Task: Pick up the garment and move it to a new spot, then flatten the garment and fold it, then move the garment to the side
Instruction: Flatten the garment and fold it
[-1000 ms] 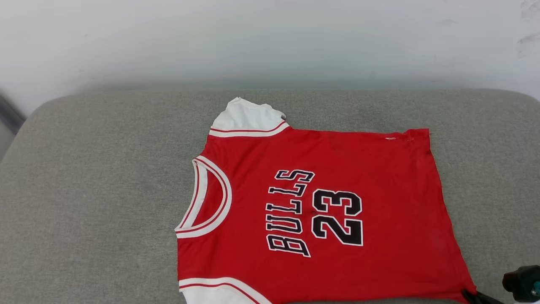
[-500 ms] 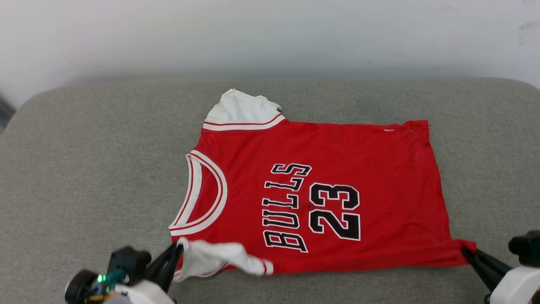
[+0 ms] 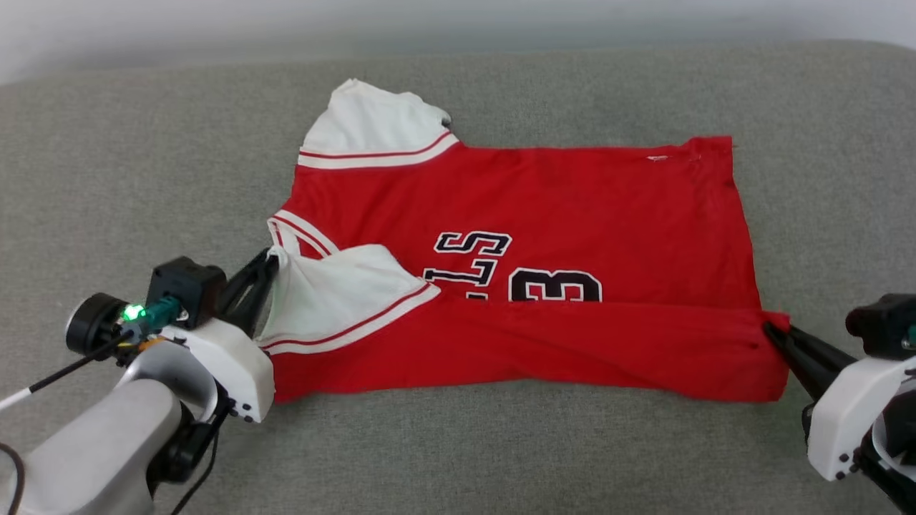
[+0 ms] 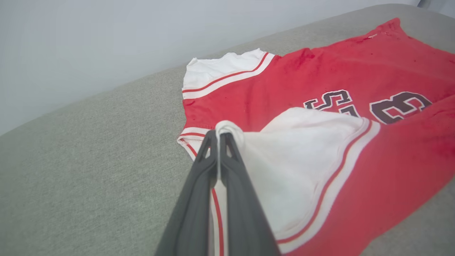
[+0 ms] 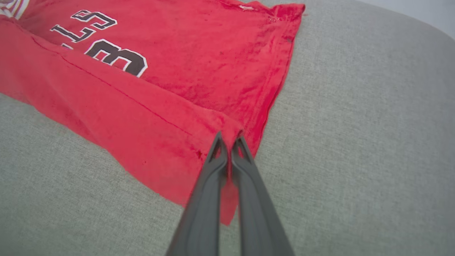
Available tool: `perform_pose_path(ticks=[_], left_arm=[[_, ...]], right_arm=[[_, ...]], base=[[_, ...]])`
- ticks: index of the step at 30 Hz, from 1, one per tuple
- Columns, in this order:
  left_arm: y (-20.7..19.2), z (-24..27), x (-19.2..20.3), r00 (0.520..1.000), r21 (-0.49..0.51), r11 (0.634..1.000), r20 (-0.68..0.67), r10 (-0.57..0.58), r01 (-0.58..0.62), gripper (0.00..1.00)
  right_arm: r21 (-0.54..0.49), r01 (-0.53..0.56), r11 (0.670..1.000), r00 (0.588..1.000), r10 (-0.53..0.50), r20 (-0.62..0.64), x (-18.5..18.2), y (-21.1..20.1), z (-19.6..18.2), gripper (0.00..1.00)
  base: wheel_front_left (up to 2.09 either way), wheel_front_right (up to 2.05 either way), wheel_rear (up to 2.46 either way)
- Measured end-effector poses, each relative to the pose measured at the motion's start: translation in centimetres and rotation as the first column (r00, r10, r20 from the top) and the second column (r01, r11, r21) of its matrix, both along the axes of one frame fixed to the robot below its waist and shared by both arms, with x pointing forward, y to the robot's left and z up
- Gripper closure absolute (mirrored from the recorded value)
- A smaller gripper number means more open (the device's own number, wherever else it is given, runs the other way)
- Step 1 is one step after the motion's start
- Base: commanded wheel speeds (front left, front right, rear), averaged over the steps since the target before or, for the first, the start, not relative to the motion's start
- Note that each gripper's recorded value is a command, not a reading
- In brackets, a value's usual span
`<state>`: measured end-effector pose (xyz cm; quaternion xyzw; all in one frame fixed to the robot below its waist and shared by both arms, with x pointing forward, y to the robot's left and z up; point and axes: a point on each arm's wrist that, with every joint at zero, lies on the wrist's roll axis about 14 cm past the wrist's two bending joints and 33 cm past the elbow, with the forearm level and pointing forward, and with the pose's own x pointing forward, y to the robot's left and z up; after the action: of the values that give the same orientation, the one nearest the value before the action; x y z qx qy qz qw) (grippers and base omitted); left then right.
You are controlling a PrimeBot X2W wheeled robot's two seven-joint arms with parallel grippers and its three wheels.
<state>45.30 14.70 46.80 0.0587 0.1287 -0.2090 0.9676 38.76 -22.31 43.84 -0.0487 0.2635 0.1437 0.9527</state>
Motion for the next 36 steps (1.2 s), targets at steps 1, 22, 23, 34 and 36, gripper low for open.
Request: perform_pose_path(ticks=[1, 22, 23, 34, 36], left_arm=[[0.2, -0.5, 0.6, 1.0, 0.008, 1.0, -0.009, 0.001, -0.001, 1.0], [0.8, -7.9, 2.7, 0.982, 0.043, 0.999, -0.19, -0.001, 0.009, 0.0], [0.9, -7.5, 2.7, 0.984, 0.043, 0.999, -0.181, 0.003, 0.005, 0.0], [3.0, 1.3, 4.3, 0.994, 0.057, 0.998, -0.112, 0.018, -0.012, 0.0], [3.2, 2.0, 4.1, 0.987, 0.081, 0.997, -0.161, 0.011, 0.002, 0.0]], right_arm=[[-0.006, 0.001, 1.0, 1.0, -0.001, -0.012, 0.4, -0.1, -0.5, 1.0], [-0.001, 0.036, 0.999, 0.989, -0.036, -0.143, 2.6, -1.0, -6.0, 0.0], [0.001, 0.032, 0.999, 0.991, -0.032, -0.129, 2.7, -1.0, -5.6, 0.0], [0.018, 0.008, 1.0, 1.0, -0.008, 0.003, 2.9, -0.5, -1.2, 0.0], [0.017, 0.003, 1.0, 1.0, -0.003, 0.007, 2.7, -0.3, -1.0, 0.0]], base=[[0.0, 0.0, 0.0], [0.0, 0.0, 0.0], [0.0, 0.0, 0.0], [0.0, 0.0, 0.0], [0.0, 0.0, 0.0]])
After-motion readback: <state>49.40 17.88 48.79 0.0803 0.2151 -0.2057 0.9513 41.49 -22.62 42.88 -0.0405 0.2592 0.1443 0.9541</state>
